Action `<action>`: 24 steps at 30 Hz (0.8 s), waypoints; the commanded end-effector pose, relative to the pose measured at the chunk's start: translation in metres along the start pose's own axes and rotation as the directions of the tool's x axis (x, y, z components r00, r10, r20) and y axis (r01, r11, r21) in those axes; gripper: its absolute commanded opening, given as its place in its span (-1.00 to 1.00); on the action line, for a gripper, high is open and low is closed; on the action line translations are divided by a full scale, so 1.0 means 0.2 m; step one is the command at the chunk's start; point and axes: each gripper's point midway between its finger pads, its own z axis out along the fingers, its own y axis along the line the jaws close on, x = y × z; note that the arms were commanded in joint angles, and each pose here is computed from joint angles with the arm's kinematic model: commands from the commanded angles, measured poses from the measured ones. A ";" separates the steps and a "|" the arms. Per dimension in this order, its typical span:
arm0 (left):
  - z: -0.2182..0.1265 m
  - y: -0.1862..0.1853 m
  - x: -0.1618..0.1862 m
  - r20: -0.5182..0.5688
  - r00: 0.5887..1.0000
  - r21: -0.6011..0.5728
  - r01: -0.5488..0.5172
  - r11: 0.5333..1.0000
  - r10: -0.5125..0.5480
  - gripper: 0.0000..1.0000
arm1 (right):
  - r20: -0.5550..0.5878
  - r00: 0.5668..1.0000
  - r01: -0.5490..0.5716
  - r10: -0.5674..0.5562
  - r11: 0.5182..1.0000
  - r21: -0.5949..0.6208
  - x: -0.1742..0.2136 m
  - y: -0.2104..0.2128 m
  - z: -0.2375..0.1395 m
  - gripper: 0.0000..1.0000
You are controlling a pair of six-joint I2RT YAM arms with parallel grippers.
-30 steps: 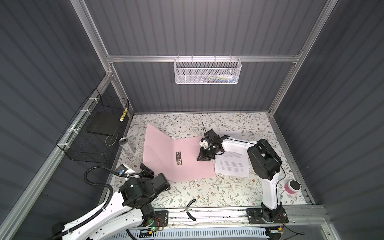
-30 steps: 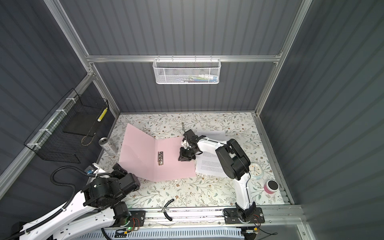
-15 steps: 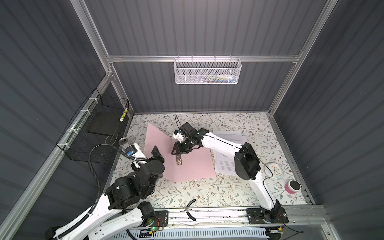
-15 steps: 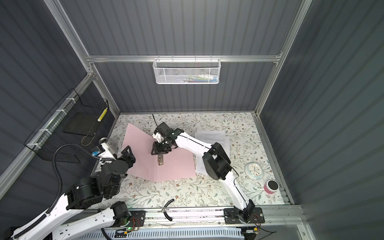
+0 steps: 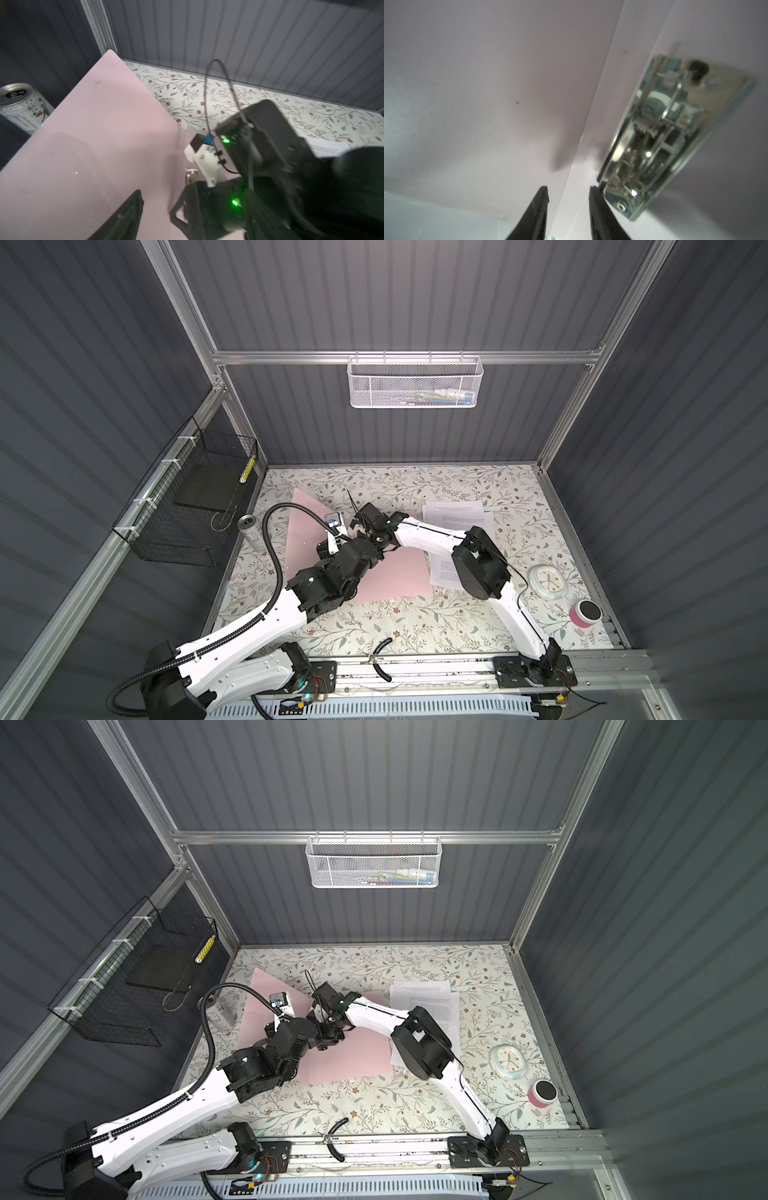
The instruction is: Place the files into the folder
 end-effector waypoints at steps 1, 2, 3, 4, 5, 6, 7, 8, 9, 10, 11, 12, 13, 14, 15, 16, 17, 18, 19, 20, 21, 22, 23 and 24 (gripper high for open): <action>0.09 -0.01 0.08 -0.063 0.996 0.033 0.063 0.997 -0.061 0.51 | 0.101 0.994 -0.033 0.040 0.997 -0.066 -0.06 0.02 -0.15 -0.27; 0.12 -0.01 0.10 -0.079 0.995 0.038 0.071 0.997 -0.068 0.51 | 0.108 0.993 -0.047 0.054 0.996 -0.071 -0.05 0.00 -0.17 -0.27; 0.15 0.00 0.12 -0.095 0.993 0.034 0.073 0.997 -0.069 0.51 | 0.117 0.991 -0.060 0.069 0.995 -0.074 -0.03 -0.03 -0.19 -0.27; 0.17 0.00 0.14 -0.110 0.991 0.028 0.077 0.997 -0.074 0.50 | 0.127 0.989 -0.069 0.078 0.995 -0.074 -0.02 -0.05 -0.21 -0.27; 0.20 0.01 0.16 -0.127 0.989 0.024 0.077 0.997 -0.073 0.50 | 0.140 0.986 -0.077 0.087 0.994 -0.076 0.00 -0.08 -0.24 -0.28; 0.23 0.01 0.19 -0.146 0.987 0.021 0.071 0.997 -0.067 0.49 | 0.151 0.984 -0.080 0.092 0.994 -0.078 0.01 -0.09 -0.26 -0.27; 0.25 0.01 0.21 -0.159 0.985 0.015 0.070 0.997 -0.067 0.49 | 0.161 0.982 -0.086 0.097 0.993 -0.077 0.02 -0.11 -0.29 -0.27; 0.27 0.01 0.23 -0.171 0.983 0.013 0.067 0.998 -0.064 0.49 | 0.167 0.981 -0.088 0.100 0.993 -0.078 0.03 -0.12 -0.31 -0.28; 0.30 0.01 0.25 -0.183 0.981 0.006 0.069 0.998 -0.066 0.49 | 0.169 0.980 -0.092 0.104 0.993 -0.079 0.03 -0.13 -0.32 -0.27; 0.33 0.02 0.27 -0.195 0.978 0.004 0.072 0.997 -0.070 0.49 | 0.175 0.978 -0.100 0.112 0.992 -0.079 0.04 -0.14 -0.34 -0.27; 0.35 0.03 0.29 -0.206 0.976 0.001 0.075 0.997 -0.074 0.48 | 0.175 0.977 -0.105 0.118 0.991 -0.078 0.04 -0.16 -0.34 -0.28; 0.38 0.04 0.30 -0.218 0.973 -0.002 0.081 0.997 -0.079 0.48 | 0.176 0.976 -0.114 0.126 0.991 -0.075 0.05 -0.18 -0.35 -0.28; 0.41 0.05 0.33 -0.231 0.969 -0.009 0.083 0.996 -0.083 0.48 | 0.175 0.976 -0.118 0.129 0.990 -0.075 0.05 -0.19 -0.35 -0.27; 0.43 0.06 0.34 -0.241 0.967 -0.017 0.083 0.996 -0.085 0.47 | 0.175 0.975 -0.123 0.135 0.990 -0.075 0.06 -0.21 -0.36 -0.27; 0.46 0.07 0.36 -0.252 0.964 -0.024 0.083 0.996 -0.087 0.47 | 0.174 0.975 -0.129 0.140 0.989 -0.075 0.07 -0.23 -0.36 -0.27; 0.48 0.07 0.38 -0.259 0.962 -0.028 0.085 0.996 -0.090 0.46 | 0.178 0.973 -0.136 0.147 0.988 -0.074 0.07 -0.24 -0.37 -0.27; 0.51 0.08 0.39 -0.269 0.959 -0.032 0.087 0.996 -0.092 0.46 | 0.181 0.972 -0.142 0.153 0.987 -0.073 0.08 -0.26 -0.38 -0.28; 0.53 0.09 0.42 -0.279 0.956 -0.040 0.084 0.996 -0.091 0.45 | 0.184 0.970 -0.147 0.158 0.987 -0.070 0.09 -0.28 -0.39 -0.27; 0.56 0.10 0.43 -0.289 0.953 -0.044 0.082 0.996 -0.091 0.45 | 0.186 0.969 -0.152 0.163 0.986 -0.070 0.09 -0.30 -0.40 -0.28; 0.58 0.10 0.45 -0.302 0.949 -0.047 0.083 0.995 -0.093 0.44 | 0.187 0.968 -0.156 0.167 0.985 -0.068 0.10 -0.32 -0.41 -0.27; 0.61 0.10 0.47 -0.313 0.945 -0.049 0.086 0.995 -0.097 0.43 | 0.185 0.968 -0.162 0.171 0.985 -0.063 0.11 -0.34 -0.42 -0.27; 0.63 0.10 0.49 -0.322 0.942 -0.049 0.087 0.995 -0.098 0.43 | 0.184 0.967 -0.170 0.178 0.984 -0.058 0.12 -0.36 -0.42 -0.26; 0.65 0.11 0.50 -0.327 0.940 -0.052 0.088 0.995 -0.100 0.43 | 0.183 0.966 -0.174 0.181 0.983 -0.054 0.14 -0.38 -0.43 -0.24; 0.67 0.10 0.52 -0.336 0.937 -0.053 0.085 0.995 -0.098 0.43 | 0.180 0.966 -0.180 0.186 0.982 -0.050 0.15 -0.40 -0.43 -0.22</action>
